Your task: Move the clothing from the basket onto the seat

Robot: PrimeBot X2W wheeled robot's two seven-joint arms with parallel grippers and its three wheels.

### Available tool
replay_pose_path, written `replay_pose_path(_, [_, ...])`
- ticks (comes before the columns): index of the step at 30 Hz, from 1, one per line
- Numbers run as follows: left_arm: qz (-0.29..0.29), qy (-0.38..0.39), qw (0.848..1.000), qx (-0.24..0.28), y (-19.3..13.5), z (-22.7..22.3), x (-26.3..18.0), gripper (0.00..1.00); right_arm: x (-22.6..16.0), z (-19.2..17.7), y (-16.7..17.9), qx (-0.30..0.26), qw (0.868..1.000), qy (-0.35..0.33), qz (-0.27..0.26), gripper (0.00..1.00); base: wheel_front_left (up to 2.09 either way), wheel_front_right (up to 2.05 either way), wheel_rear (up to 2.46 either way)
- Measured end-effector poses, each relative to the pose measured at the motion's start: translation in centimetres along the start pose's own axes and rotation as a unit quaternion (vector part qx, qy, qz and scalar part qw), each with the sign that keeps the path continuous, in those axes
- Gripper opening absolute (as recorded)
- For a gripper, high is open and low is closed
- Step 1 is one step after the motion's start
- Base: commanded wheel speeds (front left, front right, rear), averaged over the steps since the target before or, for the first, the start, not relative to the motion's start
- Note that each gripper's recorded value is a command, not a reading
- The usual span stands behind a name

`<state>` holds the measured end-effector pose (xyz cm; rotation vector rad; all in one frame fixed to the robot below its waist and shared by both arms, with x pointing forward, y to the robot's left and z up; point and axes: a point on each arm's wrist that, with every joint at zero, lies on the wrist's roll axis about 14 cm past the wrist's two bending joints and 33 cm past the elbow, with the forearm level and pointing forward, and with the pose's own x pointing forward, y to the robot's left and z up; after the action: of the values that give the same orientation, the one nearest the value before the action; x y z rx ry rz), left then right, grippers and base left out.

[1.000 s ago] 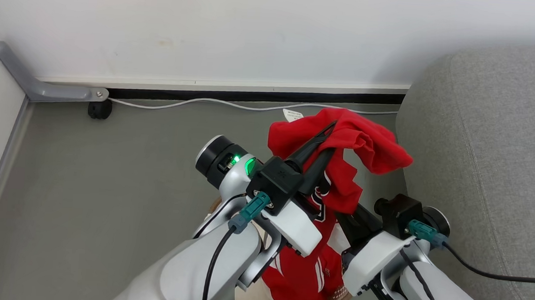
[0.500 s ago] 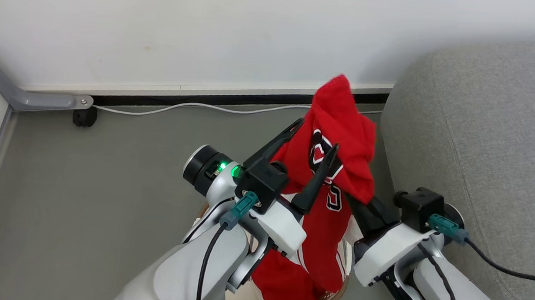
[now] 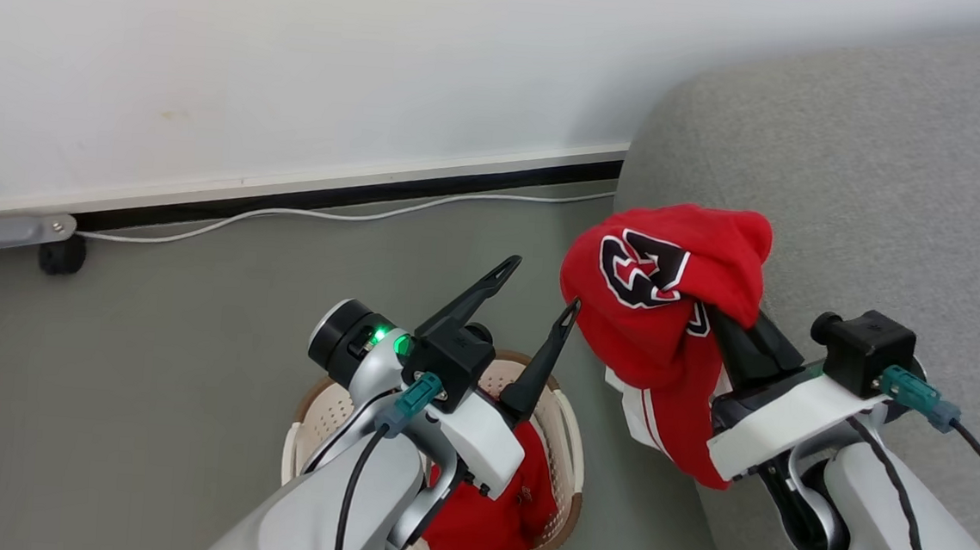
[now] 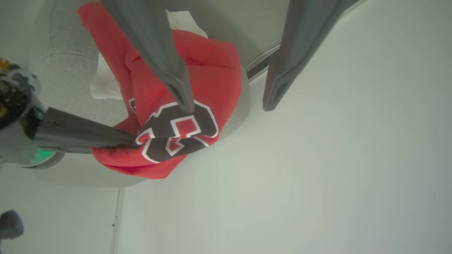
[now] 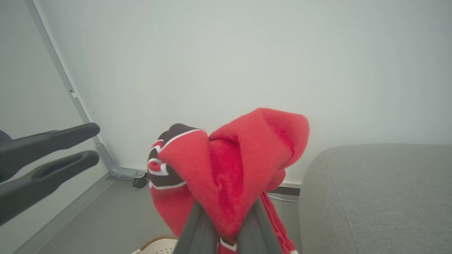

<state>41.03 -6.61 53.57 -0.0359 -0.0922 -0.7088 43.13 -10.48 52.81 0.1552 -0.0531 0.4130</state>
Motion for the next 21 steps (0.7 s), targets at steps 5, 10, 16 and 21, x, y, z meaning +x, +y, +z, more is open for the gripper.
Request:
replay_pose_path(5, [-0.031,0.01,0.999,-0.002,-1.5,-1.0,0.6,1.0,-1.6,2.0,-2.9,-0.01,0.999,-0.025,-0.043,0.0,0.0,0.0,0.0])
replay_pose_path(10, [-0.071,0.023,0.997,-0.02,-4.0,-2.2,1.0,1.0,-3.7,3.8,-5.3,-0.022,0.995,-0.045,-0.083,0.0,0.0,0.0,0.0])
replay_pose_path(16, [-0.129,0.031,0.99,-0.049,-7.5,-2.9,1.2,1.0,-6.9,5.5,-8.1,-0.039,0.988,-0.062,-0.138,0.0,0.0,0.0,0.0])
replay_pose_path(21, [-0.174,0.041,0.981,-0.07,-10.4,-3.7,1.1,1.0,-10.1,7.3,-10.4,-0.053,0.978,-0.081,-0.186,0.0,0.0,0.0,0.0])
